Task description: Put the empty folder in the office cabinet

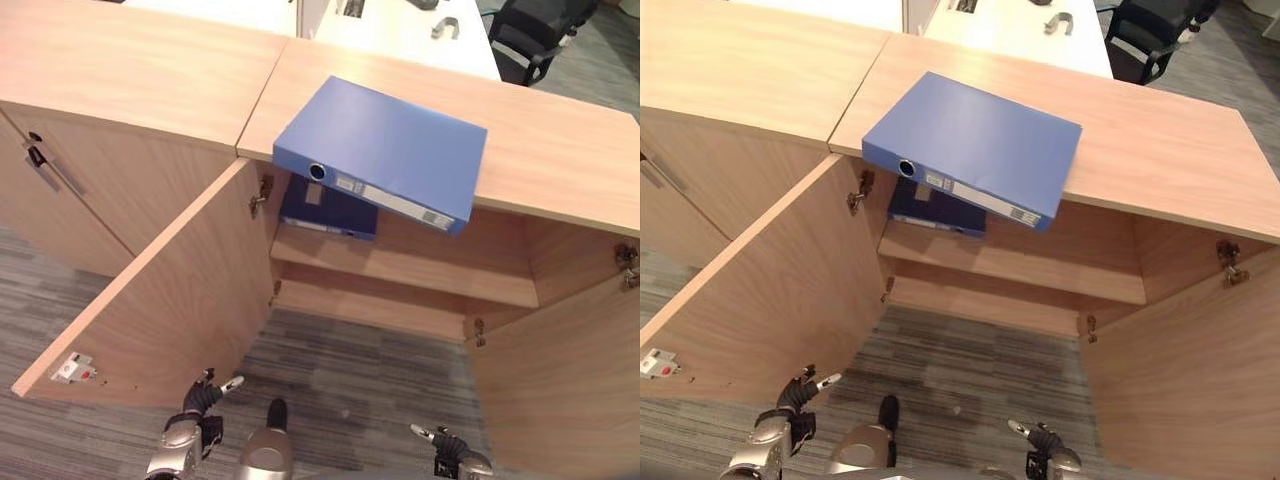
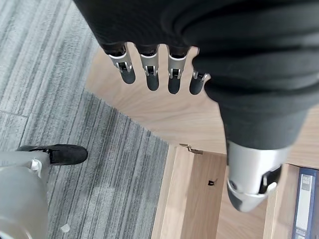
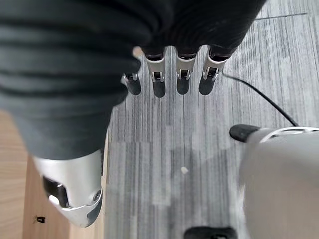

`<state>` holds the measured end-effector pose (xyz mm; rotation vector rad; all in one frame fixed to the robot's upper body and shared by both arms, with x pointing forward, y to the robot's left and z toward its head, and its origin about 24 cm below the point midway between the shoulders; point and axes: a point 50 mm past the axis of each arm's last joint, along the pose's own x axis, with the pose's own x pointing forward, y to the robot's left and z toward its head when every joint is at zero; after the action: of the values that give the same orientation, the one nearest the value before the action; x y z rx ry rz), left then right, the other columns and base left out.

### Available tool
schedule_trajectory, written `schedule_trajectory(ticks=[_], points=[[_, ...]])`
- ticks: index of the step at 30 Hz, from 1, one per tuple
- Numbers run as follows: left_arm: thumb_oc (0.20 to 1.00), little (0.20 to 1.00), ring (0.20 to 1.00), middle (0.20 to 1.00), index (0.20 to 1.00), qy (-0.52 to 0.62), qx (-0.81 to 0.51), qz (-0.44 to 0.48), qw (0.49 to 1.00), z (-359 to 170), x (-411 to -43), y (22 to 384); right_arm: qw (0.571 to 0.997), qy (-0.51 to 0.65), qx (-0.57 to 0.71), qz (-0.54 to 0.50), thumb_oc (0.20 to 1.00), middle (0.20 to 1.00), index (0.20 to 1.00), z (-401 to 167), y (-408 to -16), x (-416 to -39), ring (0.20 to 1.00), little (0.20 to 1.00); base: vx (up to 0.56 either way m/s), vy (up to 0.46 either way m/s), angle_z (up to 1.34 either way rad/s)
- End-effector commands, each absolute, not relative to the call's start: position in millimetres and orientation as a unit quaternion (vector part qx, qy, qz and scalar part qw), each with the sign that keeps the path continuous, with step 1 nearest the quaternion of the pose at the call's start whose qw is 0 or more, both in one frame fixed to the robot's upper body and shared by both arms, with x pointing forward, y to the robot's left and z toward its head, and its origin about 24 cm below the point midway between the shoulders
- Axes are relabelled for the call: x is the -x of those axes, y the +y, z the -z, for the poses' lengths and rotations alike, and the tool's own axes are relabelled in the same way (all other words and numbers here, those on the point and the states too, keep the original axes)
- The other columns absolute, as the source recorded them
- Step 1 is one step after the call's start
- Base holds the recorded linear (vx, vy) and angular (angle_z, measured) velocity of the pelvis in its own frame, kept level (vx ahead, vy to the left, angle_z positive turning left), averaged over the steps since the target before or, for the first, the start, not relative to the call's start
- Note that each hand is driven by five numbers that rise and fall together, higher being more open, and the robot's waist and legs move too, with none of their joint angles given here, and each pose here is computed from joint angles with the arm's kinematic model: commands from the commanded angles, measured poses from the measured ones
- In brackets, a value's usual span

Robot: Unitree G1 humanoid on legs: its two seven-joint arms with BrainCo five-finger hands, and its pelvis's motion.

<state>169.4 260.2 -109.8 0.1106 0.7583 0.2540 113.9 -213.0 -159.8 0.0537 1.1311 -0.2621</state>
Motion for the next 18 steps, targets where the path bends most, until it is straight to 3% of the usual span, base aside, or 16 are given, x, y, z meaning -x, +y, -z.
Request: schedule_trajectory(ticks=[1, 10, 18], points=[[1.0, 1.0, 1.0, 1.0, 1.0, 0.335, -0.083, -0.11, 0.932, 97, -176, 266, 0.853, 0.501, -0.027, 0.143, 1.0, 1.0, 1.0, 151, -226, -131, 1.0, 1.0, 0.15, 0.313, -0.23], [1.0, 1.0, 1.0, 1.0, 1.0, 0.321, -0.081, -0.097, 0.939, 96, -184, 256, 0.85, 0.496, -0.051, 0.169, 1.0, 1.0, 1.0, 150, -233, -127, 1.0, 1.0, 0.21, -0.13, 0.18], [1.0, 1.0, 1.0, 1.0, 1.0, 0.347, -0.055, -0.1, 0.931, 109, -167, 244, 0.845, 0.509, -0.015, 0.164, 1.0, 1.0, 1.0, 150, -246, -114, 1.0, 1.0, 0.1, -0.198, 0.14]])
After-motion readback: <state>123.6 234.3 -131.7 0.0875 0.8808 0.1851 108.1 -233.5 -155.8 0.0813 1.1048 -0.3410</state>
